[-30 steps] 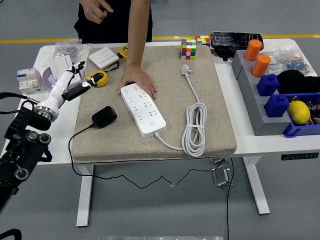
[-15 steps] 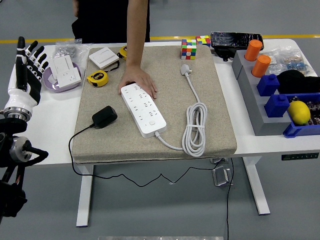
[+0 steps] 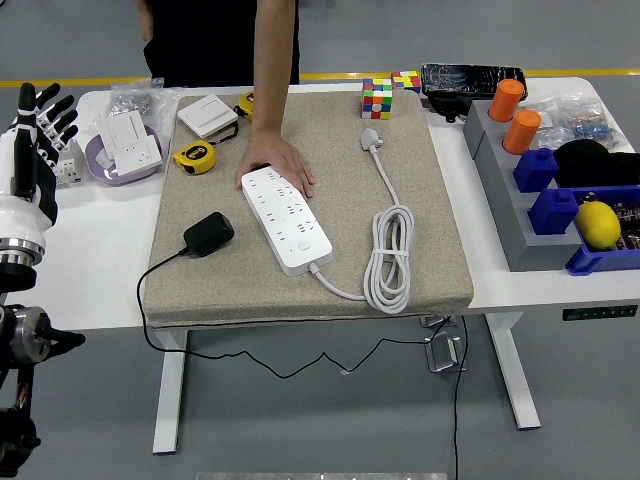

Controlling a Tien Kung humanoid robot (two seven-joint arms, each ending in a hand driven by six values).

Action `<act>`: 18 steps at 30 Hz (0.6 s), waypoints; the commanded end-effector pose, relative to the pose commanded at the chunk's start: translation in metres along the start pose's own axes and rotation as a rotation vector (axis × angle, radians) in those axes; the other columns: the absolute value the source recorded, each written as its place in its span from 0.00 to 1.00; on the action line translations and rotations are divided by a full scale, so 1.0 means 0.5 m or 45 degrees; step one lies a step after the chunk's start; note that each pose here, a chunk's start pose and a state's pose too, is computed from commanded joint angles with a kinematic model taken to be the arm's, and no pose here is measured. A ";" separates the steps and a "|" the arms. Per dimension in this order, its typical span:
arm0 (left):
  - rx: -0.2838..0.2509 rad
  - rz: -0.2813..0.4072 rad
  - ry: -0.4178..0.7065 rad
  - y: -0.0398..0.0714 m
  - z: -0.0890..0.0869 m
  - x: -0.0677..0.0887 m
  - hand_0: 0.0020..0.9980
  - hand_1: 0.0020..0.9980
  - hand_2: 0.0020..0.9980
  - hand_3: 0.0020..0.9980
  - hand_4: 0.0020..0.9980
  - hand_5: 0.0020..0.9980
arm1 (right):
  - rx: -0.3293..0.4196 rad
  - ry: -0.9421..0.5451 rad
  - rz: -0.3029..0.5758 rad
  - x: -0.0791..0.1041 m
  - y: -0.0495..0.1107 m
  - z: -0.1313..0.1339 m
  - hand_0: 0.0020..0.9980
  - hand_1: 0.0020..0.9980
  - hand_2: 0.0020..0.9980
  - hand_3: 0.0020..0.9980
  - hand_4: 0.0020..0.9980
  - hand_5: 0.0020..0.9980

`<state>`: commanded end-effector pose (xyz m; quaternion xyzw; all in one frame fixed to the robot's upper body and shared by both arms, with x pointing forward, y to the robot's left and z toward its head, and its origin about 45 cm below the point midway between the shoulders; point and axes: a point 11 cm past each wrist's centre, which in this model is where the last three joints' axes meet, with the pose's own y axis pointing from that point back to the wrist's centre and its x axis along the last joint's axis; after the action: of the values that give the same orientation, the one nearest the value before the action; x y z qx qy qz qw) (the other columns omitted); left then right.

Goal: Pick up the plug,place it near the board,insert it into the board,press the button

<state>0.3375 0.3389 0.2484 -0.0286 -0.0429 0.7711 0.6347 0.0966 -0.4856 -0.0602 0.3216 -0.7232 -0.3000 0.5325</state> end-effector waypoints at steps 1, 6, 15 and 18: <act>0.003 0.000 -0.012 0.003 -0.002 0.000 0.82 0.84 0.82 0.85 1.00 1.00 | -0.017 0.028 -0.036 -0.001 -0.001 0.004 0.90 0.85 0.81 0.80 1.00 0.76; 0.010 0.000 -0.048 0.011 -0.003 0.001 0.82 0.84 0.82 0.85 1.00 1.00 | -0.103 0.145 -0.204 -0.016 -0.002 0.026 0.90 0.85 0.81 0.80 1.00 0.76; 0.036 -0.006 -0.057 0.028 -0.010 0.003 0.81 0.83 0.81 0.83 1.00 1.00 | -0.197 0.248 -0.338 -0.042 0.006 0.065 0.88 0.83 0.79 0.79 1.00 0.77; 0.047 -0.012 -0.088 0.030 -0.014 0.004 0.81 0.83 0.81 0.83 1.00 1.00 | -0.226 0.265 -0.350 -0.045 0.008 0.084 0.88 0.83 0.79 0.79 1.00 0.77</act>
<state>0.3232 0.3381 0.2400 0.0100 -0.0509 0.7692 0.6369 0.0608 -0.4616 -0.0808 0.3983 -0.5843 -0.3976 0.5847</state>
